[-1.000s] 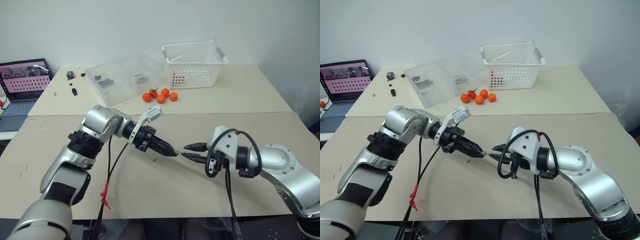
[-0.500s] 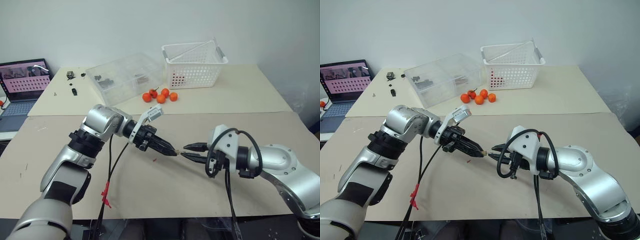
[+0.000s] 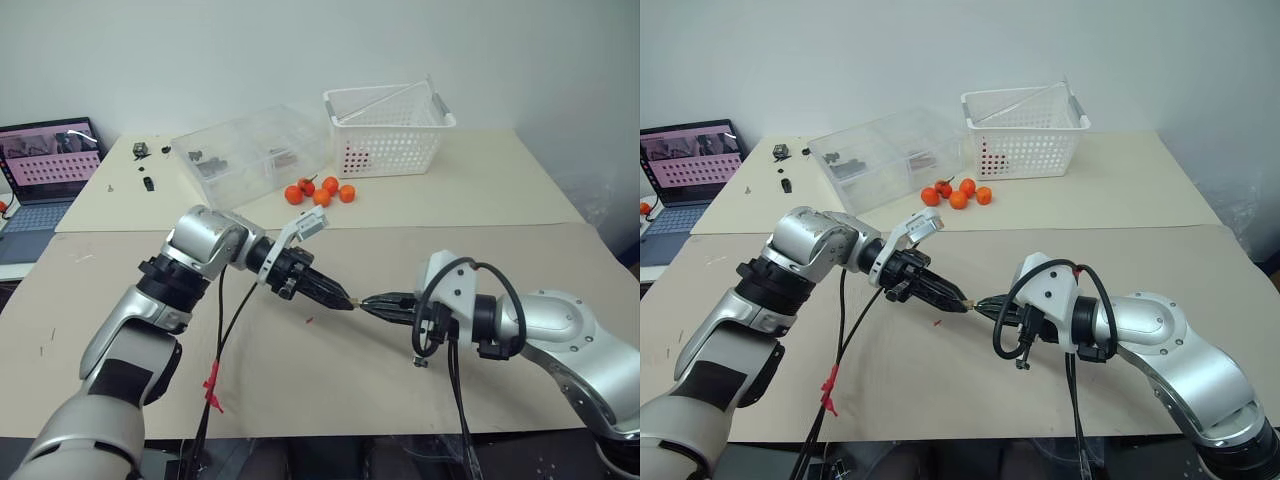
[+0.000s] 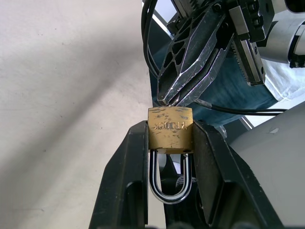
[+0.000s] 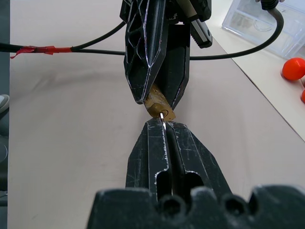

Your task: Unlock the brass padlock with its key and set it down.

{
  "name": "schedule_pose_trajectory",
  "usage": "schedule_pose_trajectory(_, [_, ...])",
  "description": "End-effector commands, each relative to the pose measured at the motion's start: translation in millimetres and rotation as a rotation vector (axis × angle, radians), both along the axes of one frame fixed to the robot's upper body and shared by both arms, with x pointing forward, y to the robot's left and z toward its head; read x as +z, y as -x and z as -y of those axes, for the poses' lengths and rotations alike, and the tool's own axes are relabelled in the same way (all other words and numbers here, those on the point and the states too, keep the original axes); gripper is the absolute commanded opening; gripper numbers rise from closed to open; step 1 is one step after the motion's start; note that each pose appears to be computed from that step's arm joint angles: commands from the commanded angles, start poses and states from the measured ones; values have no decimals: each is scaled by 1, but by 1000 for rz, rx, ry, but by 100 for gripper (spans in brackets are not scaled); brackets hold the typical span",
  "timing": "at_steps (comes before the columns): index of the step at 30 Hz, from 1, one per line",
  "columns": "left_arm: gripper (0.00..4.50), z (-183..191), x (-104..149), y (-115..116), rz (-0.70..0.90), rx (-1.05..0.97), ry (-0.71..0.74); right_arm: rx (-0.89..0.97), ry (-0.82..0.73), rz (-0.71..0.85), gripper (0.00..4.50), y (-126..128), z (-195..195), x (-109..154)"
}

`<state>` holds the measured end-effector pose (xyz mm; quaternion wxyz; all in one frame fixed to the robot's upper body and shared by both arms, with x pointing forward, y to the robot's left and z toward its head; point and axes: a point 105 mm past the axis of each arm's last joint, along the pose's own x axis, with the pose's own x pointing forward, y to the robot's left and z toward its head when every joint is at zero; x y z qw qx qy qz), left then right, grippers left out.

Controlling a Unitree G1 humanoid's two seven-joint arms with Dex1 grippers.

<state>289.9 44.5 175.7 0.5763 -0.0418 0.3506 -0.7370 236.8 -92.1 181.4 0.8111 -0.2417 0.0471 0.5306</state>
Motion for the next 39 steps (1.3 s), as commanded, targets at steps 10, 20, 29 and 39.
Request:
schedule_pose_trajectory(10, [82,0,-7,-6,509,-173,-87,-15,-58,-41,7,3,0,14])
schedule_pose_trajectory(20, [82,3,-8,-14,503,-123,-65,-44,-55,-60,7,1,3,13])
schedule_pose_trajectory(29, [82,7,-2,-16,326,-37,-33,-38,5,8,229,0,6,13])
schedule_pose_trajectory(39, [82,6,2,-13,172,-1,-19,17,268,270,294,-6,19,1])
